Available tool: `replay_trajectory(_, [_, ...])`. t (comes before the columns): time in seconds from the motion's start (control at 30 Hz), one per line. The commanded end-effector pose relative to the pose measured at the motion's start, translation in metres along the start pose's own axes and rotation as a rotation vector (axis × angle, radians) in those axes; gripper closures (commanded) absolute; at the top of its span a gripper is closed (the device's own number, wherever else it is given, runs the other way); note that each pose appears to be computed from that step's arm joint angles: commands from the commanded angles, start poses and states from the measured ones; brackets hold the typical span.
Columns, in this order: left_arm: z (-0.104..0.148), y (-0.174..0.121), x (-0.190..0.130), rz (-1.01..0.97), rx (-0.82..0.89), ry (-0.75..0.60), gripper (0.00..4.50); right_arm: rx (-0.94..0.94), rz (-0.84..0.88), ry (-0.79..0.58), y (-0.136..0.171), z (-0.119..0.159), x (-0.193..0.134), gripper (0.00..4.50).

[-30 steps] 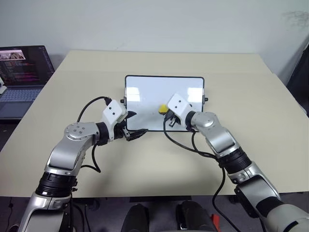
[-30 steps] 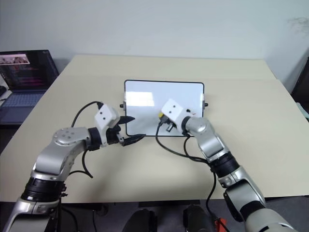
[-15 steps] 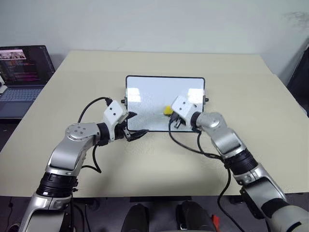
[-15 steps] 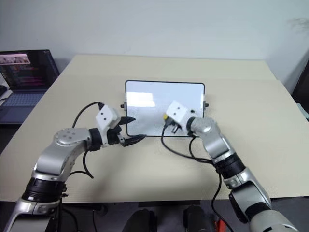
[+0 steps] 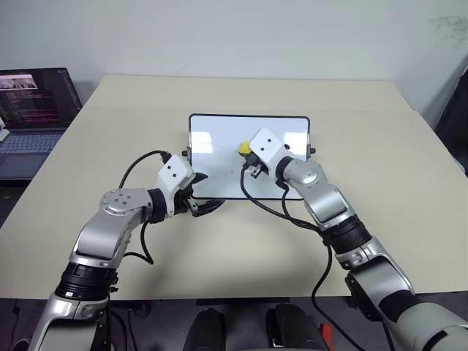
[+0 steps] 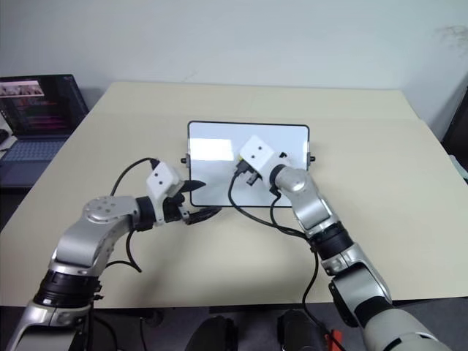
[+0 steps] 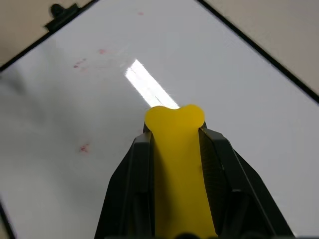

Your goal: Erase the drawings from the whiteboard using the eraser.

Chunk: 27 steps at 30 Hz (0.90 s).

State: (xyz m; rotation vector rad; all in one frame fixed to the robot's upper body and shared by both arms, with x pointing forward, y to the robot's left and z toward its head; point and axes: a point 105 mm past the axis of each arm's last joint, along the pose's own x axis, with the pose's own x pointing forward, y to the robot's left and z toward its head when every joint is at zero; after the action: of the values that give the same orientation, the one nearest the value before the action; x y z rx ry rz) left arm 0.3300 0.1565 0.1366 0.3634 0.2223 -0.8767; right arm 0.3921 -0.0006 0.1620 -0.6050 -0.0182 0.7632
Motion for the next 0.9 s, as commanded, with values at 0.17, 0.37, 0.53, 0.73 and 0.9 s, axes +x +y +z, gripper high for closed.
replay_trajectory(0.17, [0.009,0.002,-0.006,0.021,0.031,-0.014,0.00,0.001,0.141,0.088,0.031,-0.022,-0.003,3.54])
replay_trajectory(0.37, [0.009,0.002,-0.005,0.018,0.029,-0.013,0.00,-0.024,-0.102,0.069,-0.022,-0.018,-0.005,3.54])
replay_trajectory(0.53, [0.009,0.001,-0.004,0.015,0.028,-0.015,0.00,-0.024,-0.155,0.089,-0.038,-0.025,-0.011,3.54])
replay_trajectory(0.73, [0.010,0.001,-0.003,0.010,0.027,-0.018,0.00,-0.001,0.001,0.131,-0.010,-0.036,-0.013,3.54])
replay_trajectory(0.9, [0.010,0.001,-0.003,0.004,0.030,-0.020,0.00,0.020,0.042,0.132,0.004,-0.038,-0.013,3.54])
